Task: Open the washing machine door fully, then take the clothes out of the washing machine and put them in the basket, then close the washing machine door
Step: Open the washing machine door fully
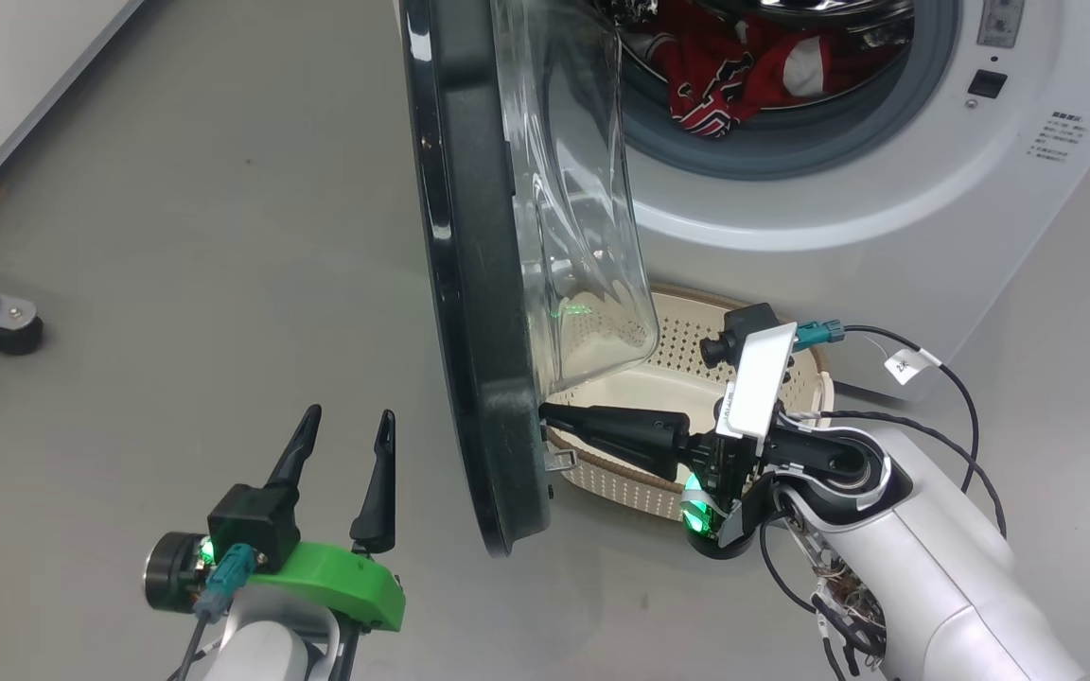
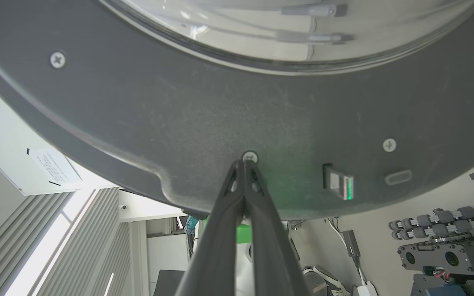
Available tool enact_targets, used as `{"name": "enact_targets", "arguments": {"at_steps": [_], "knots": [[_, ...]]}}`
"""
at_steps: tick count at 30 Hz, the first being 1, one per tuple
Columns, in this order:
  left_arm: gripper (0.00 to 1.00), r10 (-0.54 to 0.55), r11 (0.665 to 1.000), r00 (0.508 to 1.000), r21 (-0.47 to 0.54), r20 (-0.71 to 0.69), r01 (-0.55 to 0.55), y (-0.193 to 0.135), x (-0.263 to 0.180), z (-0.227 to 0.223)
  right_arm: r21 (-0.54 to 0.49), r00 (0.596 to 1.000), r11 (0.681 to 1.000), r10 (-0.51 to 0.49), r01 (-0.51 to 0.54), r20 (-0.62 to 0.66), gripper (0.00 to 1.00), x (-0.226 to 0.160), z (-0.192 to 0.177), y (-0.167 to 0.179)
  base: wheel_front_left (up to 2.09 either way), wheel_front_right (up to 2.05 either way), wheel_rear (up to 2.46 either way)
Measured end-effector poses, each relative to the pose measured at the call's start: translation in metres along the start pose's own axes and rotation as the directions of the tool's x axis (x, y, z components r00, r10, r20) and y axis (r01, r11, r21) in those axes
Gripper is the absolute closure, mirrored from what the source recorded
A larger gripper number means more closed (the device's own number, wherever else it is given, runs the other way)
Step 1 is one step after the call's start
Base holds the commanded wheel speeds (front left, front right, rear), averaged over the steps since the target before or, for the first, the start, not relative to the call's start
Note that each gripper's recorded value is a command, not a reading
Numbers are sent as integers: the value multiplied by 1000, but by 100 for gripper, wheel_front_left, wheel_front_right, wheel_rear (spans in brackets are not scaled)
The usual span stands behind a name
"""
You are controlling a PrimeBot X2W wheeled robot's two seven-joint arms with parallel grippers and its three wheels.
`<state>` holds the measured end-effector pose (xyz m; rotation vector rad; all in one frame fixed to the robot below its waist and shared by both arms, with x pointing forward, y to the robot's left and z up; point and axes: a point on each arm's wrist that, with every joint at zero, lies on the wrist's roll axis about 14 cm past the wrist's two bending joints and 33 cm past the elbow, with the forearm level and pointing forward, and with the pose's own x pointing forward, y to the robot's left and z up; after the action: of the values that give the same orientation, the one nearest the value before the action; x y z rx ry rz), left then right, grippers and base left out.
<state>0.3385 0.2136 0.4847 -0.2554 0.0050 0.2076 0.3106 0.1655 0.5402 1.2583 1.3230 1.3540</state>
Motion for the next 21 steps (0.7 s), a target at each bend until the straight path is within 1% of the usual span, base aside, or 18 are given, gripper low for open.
{"name": "enact_targets", "arguments": {"at_steps": [8, 13, 16, 19, 20, 21], "knots": [[0, -5, 1000, 1000, 3, -5, 5, -2, 2, -2, 0, 995, 1000, 28, -28, 93, 100, -8, 15, 5, 0, 0, 0], [0, -13, 1000, 1000, 2, -2, 13, -4, 3, -1, 12, 982, 999, 36, -39, 184, 100, -22, 29, 3, 0, 0, 0], [0, -16, 1000, 1000, 0, 0, 16, -5, 4, -1, 14, 967, 999, 32, -37, 253, 100, -36, 39, 0, 0, 0, 0], [0, -14, 1000, 1000, 0, 2, 14, -5, 5, 0, 5, 937, 1000, 19, -22, 347, 100, -60, 54, -3, 0, 0, 0], [0, -11, 1000, 1000, -2, 4, 11, -5, 6, 0, 1, 926, 1000, 12, -14, 377, 81, -67, 59, -5, 0, 0, 0], [0, -6, 1000, 1000, -1, 5, 6, -3, 6, 0, -1, 915, 1000, 6, -7, 403, 66, -74, 62, -6, 0, 0, 0]]}}
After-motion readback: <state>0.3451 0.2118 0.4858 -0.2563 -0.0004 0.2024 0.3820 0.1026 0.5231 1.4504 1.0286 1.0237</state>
